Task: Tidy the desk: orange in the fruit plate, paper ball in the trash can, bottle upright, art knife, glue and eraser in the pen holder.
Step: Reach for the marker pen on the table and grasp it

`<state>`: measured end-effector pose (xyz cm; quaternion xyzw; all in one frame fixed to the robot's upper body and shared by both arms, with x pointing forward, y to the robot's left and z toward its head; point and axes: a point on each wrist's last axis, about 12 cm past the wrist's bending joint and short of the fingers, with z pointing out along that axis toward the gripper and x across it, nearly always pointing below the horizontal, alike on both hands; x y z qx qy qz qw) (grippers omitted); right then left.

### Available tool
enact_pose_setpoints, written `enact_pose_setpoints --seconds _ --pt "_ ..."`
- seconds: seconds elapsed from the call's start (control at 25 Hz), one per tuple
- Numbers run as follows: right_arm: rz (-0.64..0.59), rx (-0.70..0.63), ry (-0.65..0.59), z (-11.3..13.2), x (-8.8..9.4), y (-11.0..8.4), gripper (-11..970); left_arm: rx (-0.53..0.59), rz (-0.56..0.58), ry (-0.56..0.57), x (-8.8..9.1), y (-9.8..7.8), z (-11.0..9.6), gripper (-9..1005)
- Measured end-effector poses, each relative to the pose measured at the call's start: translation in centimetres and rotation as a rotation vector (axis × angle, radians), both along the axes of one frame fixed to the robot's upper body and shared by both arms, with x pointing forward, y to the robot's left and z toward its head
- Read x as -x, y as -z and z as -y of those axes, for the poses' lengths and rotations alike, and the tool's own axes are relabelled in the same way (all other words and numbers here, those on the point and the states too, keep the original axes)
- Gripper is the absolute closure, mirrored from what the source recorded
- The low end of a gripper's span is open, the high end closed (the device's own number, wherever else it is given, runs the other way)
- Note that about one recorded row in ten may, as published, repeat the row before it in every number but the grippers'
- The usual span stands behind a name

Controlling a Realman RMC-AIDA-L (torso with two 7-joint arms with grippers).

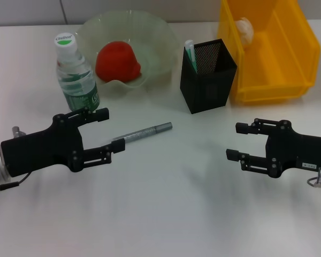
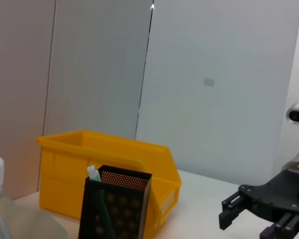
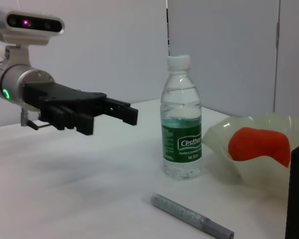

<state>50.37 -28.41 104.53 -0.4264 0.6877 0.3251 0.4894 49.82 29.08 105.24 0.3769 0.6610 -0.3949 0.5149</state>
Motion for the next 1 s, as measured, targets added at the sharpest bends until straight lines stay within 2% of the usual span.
enact_pose_setpoints --seconds 0.12,0.28,0.52,0.64,1.0 --pt "0.002 -0.001 -0.001 0.0 0.0 0.0 306 -0.030 -0.003 0.000 -0.6 0.2 0.4 177" --pt "0.003 -0.001 -0.001 0.0 0.0 -0.1 307 -0.127 -0.055 -0.003 -1.7 1.0 1.3 177" --pt "0.002 -0.003 -0.001 0.0 0.0 -0.1 307 -0.184 -0.065 -0.020 -2.4 1.5 1.9 178" --pt "-0.001 -0.005 0.001 0.0 0.0 -0.1 307 -0.263 -0.064 -0.026 -2.9 2.1 2.3 178" --pt "0.000 -0.008 0.004 0.1 0.0 -0.1 306 -0.335 -0.056 -0.036 -3.9 2.4 2.7 178"
